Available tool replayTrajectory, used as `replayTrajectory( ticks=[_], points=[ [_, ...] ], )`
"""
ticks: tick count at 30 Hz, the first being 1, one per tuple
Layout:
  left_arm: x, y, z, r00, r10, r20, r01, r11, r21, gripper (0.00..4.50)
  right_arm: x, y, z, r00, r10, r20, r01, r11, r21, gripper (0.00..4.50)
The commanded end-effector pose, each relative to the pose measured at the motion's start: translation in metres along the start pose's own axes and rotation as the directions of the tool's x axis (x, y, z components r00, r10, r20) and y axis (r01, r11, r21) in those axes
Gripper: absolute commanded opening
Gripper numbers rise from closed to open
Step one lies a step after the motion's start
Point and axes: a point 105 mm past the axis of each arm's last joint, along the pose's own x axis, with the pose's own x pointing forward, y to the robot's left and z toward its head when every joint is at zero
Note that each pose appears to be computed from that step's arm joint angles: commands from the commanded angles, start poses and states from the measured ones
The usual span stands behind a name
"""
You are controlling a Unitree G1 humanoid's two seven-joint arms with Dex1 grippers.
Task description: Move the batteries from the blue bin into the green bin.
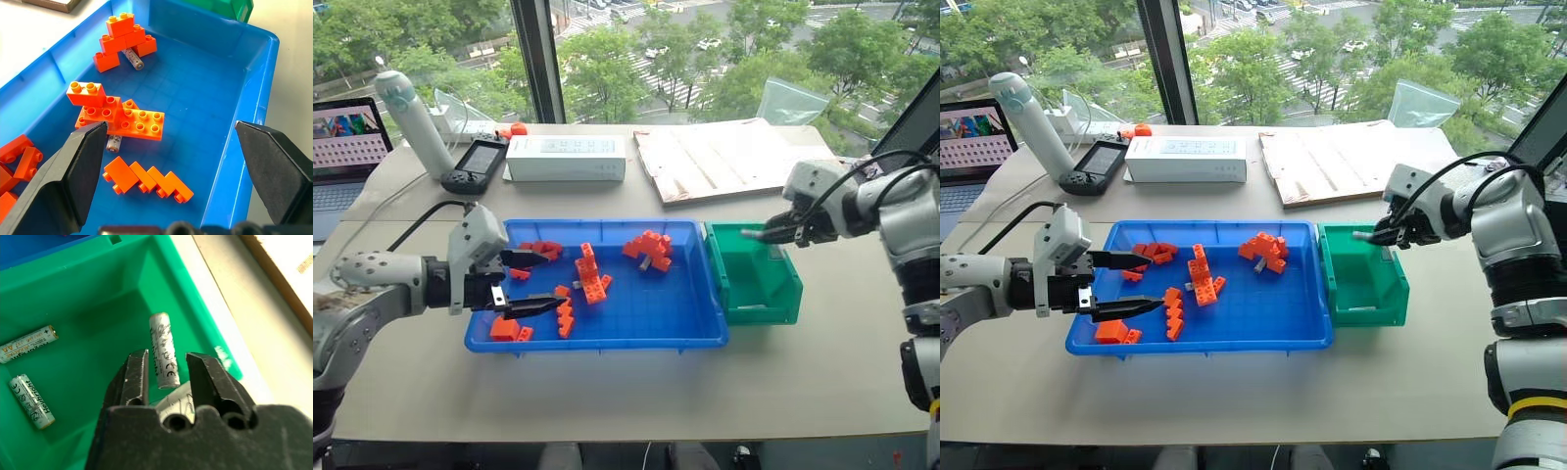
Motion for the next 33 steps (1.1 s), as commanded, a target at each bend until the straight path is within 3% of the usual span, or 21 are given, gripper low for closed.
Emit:
replayTrajectory(
  ticks=[1, 5, 9, 15, 21, 33],
  points=[
    [-0.005, 0.001, 0.008, 1.000, 0.010, 0.010, -0.010, 0.999, 0.047, 4.50, -0.008, -0.009, 0.027, 0.996, -0.052, 0.067, 0.057, 0.996, -0.070, 3.01],
    [-0.007, 0.001, 0.008, 1.000, 0.016, 0.006, -0.016, 0.999, 0.046, 4.50, 0.005, -0.002, 0.066, 0.980, -0.023, 0.200, 0.044, 0.994, -0.100, 4.32],
    [-0.008, 0.001, 0.006, 0.999, 0.031, -0.012, -0.030, 0.998, 0.047, 4.50, 0.042, 0.030, 0.123, 0.916, 0.090, 0.392, -0.076, 0.996, -0.051, 4.32],
    [-0.014, -0.001, 0.007, 0.999, 0.049, -0.019, -0.048, 0.998, 0.049, 4.50, 0.077, 0.046, 0.128, 0.921, 0.101, 0.377, -0.107, 0.994, -0.006, 4.32],
    [-0.018, -0.003, 0.006, 0.997, 0.065, -0.028, -0.064, 0.997, 0.047, 4.50, 0.085, 0.048, 0.131, 0.924, 0.090, 0.372, -0.102, 0.995, 0.014, 4.32],
    [-0.022, -0.004, 0.008, 0.996, 0.081, -0.028, -0.080, 0.996, 0.046, 4.50, 0.111, 0.062, 0.107, 0.954, 0.135, 0.268, -0.154, 0.987, 0.049, 4.32]
  ],
)
